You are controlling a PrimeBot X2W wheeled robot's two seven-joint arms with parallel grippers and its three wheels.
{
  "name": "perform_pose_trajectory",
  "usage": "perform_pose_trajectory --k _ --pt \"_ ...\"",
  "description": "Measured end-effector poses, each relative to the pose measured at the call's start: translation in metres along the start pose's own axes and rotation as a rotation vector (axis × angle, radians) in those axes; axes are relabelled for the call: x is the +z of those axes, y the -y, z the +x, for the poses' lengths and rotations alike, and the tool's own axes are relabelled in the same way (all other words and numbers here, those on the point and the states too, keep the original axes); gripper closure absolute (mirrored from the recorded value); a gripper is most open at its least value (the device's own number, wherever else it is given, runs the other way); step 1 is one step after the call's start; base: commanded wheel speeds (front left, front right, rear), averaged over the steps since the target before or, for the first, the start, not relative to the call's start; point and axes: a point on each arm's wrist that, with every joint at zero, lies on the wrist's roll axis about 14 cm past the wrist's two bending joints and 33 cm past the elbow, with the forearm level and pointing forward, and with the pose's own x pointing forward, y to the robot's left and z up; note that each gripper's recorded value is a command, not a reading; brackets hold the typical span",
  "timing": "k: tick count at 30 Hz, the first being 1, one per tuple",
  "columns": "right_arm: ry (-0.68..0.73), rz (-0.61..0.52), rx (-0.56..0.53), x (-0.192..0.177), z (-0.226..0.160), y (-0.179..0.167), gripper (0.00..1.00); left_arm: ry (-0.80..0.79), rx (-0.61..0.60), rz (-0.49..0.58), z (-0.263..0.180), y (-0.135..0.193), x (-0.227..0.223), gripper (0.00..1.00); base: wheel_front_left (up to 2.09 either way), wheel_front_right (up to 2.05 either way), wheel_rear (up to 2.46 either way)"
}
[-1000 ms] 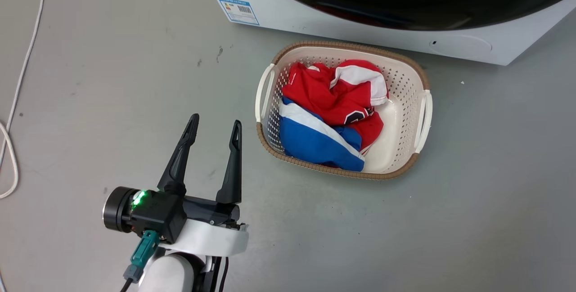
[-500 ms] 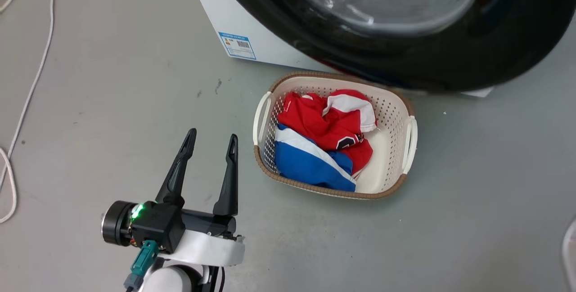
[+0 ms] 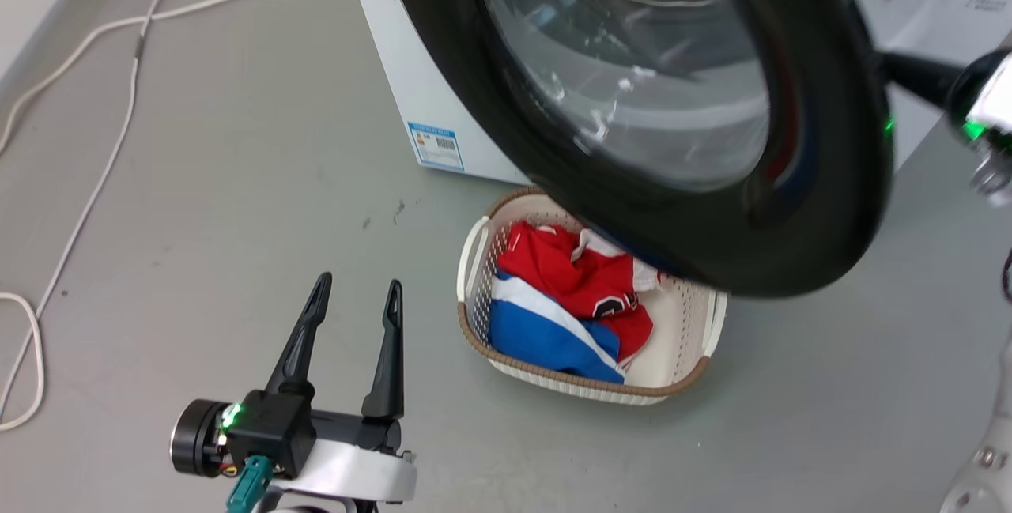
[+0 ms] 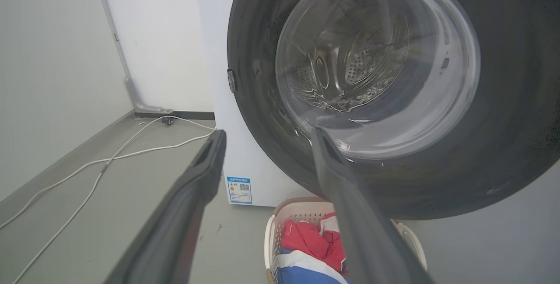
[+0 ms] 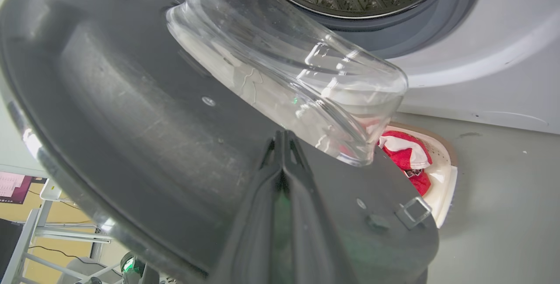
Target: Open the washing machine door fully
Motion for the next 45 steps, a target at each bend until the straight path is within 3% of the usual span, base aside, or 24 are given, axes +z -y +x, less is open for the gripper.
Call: perform_pose_trajectory --k 8,22,29,38,45 --pt "-0.074 -0.033 0.082 -0.039 -0.008 -0.033 1.00 0.020 0.036 0.000 -0.022 -0.010 0.010 0.00 0.00 0.00 0.00" --pt "-0.330 -0.068 0.326 -0.144 0.008 -0.107 1.00 0.046 0.129 0.014 -0.058 -0.037 0.022 0.00 0.00 0.00 0.00" --pt "-0.409 -0.103 0.434 -0.178 0.013 -0.145 1.00 0.052 0.169 0.022 -0.072 -0.047 0.025 0.00 0.00 0.00 0.00" --pt "-0.454 -0.132 0.485 -0.199 0.020 -0.168 1.00 0.053 0.205 0.024 -0.082 -0.055 0.026 0.00 0.00 0.00 0.00" --pt "-0.371 -0.139 0.461 -0.182 0.020 -0.163 1.00 0.052 0.203 0.027 -0.080 -0.056 0.025 0.00 0.00 0.00 0.00"
